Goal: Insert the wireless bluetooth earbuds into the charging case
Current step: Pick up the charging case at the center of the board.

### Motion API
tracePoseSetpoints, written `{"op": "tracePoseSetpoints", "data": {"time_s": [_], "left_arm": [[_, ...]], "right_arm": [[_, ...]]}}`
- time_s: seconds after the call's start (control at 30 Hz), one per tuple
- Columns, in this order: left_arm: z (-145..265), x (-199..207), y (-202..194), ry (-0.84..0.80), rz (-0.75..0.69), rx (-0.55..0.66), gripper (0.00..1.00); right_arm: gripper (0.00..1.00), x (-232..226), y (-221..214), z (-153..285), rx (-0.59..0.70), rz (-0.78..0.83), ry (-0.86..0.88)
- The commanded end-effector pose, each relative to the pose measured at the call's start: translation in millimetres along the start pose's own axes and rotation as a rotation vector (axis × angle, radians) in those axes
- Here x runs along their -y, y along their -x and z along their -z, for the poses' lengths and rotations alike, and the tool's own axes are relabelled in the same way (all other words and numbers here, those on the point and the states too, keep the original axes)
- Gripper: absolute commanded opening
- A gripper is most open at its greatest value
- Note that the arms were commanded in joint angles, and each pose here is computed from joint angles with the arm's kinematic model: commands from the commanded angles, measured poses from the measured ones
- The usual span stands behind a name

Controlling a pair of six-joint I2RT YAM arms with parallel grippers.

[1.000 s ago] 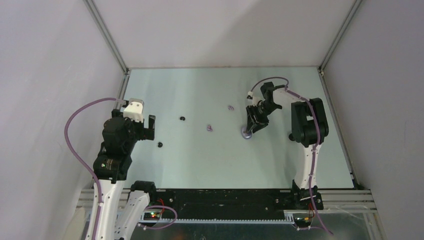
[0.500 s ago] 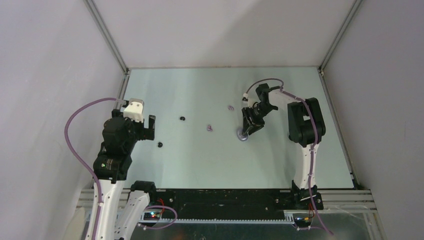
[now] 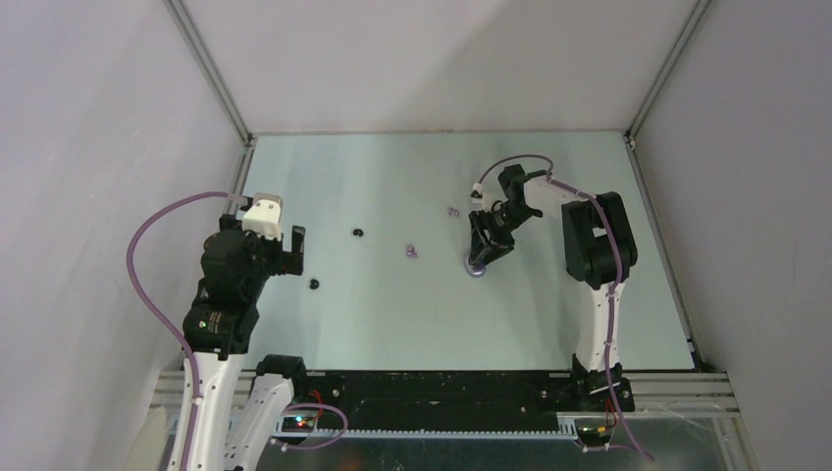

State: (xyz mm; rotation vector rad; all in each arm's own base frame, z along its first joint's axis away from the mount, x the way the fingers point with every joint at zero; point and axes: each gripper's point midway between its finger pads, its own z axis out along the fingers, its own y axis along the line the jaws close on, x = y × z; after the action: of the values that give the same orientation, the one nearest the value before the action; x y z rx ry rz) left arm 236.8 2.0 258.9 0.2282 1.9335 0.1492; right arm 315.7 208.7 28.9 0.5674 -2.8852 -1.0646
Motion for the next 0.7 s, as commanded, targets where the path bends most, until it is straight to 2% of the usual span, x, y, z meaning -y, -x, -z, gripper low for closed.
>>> {"op": "tracePoseSetpoints", "data": {"time_s": [0.0,0.17,0.43,0.57,0.67], "left_arm": [[-1.4,1.8,-0.3,-0.012,-0.022,0.006,0.99],[-1.0,1.7,-0.1,-0.011,-0.022,0.007,0.99],[-0.9,2.5,-0.1,-0.016,-0.024,0.009,0.99],[-2.7,4.8,0.3,-0.029,-0.023,0.005,0.99],[-4.6,18.8,7.2,-0.11,-0.023,0.028,0.99]], "right_arm": [[0.57,15.0,-0.4,-16.6,-0.013,0.021,-0.074],[0.52,20.7,-4.1,-24.5,-0.035,0.017,-0.105],[0.33,13.5,-5.5,-24.8,-0.035,0.028,-0.068],[0.3,-2.2,-0.3,-15.4,0.0,0.064,-0.022],[0.29,-14.8,4.0,-6.4,0.035,0.102,0.0]]}}
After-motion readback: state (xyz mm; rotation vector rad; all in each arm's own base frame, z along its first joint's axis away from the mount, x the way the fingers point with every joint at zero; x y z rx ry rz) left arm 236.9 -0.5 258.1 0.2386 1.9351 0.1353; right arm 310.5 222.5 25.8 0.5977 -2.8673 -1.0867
